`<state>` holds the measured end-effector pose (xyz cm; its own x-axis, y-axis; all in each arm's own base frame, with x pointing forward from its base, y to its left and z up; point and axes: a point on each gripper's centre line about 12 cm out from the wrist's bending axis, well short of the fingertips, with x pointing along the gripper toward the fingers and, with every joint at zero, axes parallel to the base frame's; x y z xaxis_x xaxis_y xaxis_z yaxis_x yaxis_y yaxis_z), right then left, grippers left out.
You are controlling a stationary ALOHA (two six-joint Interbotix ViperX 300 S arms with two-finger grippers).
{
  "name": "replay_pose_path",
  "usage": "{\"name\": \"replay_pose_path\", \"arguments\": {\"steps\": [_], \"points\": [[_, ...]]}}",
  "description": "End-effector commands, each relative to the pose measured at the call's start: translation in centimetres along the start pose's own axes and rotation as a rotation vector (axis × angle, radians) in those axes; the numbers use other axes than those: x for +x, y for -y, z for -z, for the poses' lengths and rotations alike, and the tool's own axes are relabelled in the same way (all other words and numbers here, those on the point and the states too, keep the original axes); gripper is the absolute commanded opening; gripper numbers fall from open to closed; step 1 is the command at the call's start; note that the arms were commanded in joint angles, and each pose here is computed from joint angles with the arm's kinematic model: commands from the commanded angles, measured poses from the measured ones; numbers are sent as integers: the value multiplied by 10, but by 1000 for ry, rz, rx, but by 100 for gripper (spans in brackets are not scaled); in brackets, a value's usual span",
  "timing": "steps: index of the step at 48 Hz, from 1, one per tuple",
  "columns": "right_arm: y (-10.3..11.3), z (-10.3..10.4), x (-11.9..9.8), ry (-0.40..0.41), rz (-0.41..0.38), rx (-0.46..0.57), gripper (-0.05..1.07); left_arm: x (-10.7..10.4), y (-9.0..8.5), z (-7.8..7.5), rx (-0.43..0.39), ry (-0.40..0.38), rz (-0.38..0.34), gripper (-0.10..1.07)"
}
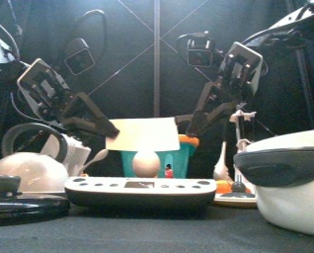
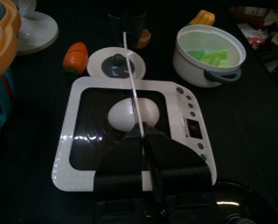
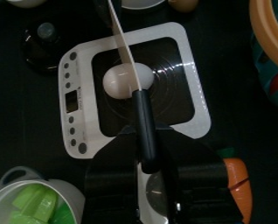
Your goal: Cut egg
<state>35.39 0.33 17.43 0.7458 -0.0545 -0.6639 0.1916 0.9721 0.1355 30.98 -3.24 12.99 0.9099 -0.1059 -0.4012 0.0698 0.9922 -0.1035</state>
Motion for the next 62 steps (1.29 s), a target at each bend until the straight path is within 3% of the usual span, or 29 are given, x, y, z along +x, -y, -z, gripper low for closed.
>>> {"name": "replay_pose_path", "arguments": {"steps": [1, 43, 62], "points": [[5, -9, -6, 27, 15, 17, 41, -1, 2, 0, 11, -3, 8, 32], [4, 1, 3, -14, 18, 28, 41, 3, -2, 10, 2, -35, -3, 32], [5, 9, 14, -51, 26, 38, 41, 9, -3, 20, 2, -114, -14, 31]]}}
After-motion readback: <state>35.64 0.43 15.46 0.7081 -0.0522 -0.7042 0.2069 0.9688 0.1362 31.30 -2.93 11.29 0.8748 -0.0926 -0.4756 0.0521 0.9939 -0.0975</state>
